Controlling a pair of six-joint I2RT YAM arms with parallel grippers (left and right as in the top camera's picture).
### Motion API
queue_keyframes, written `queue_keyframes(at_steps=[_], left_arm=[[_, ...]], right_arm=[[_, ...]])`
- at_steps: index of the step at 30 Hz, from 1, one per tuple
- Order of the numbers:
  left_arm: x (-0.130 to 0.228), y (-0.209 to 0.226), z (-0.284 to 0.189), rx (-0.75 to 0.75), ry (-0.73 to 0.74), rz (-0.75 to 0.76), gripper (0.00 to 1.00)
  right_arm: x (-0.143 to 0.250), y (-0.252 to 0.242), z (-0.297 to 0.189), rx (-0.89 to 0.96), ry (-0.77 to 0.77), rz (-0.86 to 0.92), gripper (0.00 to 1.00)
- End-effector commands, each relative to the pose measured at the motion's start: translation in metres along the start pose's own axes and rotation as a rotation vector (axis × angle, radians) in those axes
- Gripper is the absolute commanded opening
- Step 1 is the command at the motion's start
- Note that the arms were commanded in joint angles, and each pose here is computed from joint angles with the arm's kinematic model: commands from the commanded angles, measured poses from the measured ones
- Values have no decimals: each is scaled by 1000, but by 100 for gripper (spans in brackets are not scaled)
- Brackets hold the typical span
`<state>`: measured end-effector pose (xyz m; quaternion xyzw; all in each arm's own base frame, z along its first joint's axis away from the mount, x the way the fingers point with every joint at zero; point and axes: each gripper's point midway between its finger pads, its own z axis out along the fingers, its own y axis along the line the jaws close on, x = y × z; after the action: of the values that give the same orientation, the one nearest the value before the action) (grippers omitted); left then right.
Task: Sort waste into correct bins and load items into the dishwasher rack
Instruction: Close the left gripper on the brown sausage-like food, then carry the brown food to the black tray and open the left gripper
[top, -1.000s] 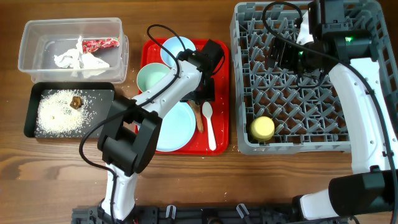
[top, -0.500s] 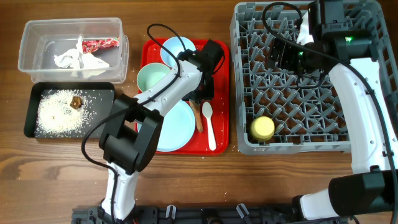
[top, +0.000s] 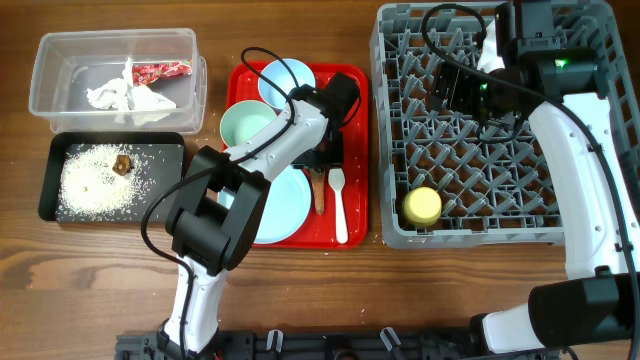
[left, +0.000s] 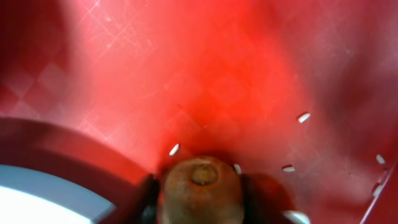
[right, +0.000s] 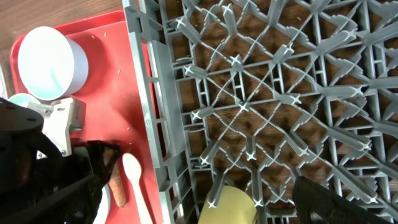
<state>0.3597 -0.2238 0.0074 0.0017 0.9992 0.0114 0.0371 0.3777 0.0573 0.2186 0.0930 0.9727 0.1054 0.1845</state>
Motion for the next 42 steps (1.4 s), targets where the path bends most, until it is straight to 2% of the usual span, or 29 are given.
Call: queue_keyframes(at_steps=[1,3,8,16,20,24,29,34,37,40,42], left_arm=[[4,1,6,-7,16,1,20],[4,1,6,-7,16,1,15],[-2,3,-3,2,1,-11,15],[-56,18,-108,118,-205,-95,16],[-73,70,-168,156,-323,-214,17],[-75,164,-194,90,-356,-409,18],[-43,293,-173,-64,-221,-701,16],[-10,371,-137,-107,-161,-987,15],[14,401,-103,-124,-135,-1136,4],[26,415,-68,-127,-147,-1231,4],[33,419,-44,-125,-169,-1275,12]], right_arm=[[1,-1,3,8,7,-20,100],[1,-1,3,8,7,-20,100],[1,-1,3,8,6,-20,100],[1,-1,3,8,7,-20,100],[1,-1,3,8,7,-21,100],[1,-1,3,9,6,-21,100],[1,-2,3,11,6,-32,100],[0,-2,3,11,4,-32,99],[0,-2,3,10,3,-32,100],[0,-2,3,10,1,-31,100],[0,-2,3,10,3,-32,100]])
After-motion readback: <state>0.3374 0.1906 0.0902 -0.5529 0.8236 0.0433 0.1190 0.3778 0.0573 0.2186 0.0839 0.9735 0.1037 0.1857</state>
